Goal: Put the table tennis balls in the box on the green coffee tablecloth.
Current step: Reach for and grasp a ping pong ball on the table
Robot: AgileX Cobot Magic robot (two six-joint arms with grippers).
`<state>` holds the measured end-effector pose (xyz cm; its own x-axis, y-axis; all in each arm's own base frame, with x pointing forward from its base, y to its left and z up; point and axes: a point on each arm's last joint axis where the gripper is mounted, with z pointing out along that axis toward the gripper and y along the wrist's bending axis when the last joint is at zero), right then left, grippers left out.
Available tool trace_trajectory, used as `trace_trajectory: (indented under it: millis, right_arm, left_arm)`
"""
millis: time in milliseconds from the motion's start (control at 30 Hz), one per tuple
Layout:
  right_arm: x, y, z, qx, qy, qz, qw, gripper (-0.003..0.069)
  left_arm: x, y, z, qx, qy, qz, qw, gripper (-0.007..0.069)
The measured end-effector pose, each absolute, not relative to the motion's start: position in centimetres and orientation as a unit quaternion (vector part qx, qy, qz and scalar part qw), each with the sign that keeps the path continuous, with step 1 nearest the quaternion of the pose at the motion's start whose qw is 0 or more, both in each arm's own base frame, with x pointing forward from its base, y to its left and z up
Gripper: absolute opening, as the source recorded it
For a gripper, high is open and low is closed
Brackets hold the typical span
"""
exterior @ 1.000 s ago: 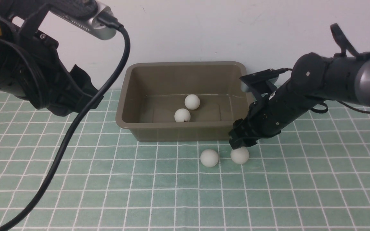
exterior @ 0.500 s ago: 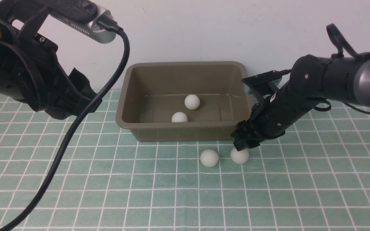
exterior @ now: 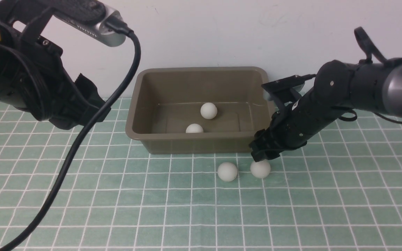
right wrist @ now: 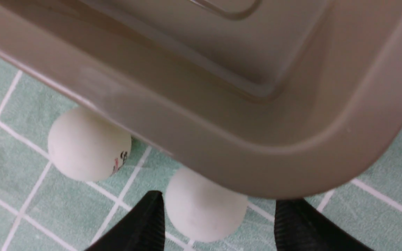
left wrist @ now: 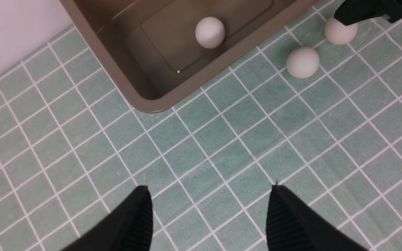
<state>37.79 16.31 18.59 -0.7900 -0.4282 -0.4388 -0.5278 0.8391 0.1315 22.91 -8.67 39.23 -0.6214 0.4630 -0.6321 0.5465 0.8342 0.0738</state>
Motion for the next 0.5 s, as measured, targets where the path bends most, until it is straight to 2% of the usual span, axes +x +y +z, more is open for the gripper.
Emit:
trace_trajectory:
  millis: [500]
  right_arm:
    - [38.3,16.6,16.9,-0.249,0.939,0.131,0.196,0.0388]
  left_arm:
    - [22.9,-8.7,39.2,0.28,0.898,-0.063,0.333,0.0395]
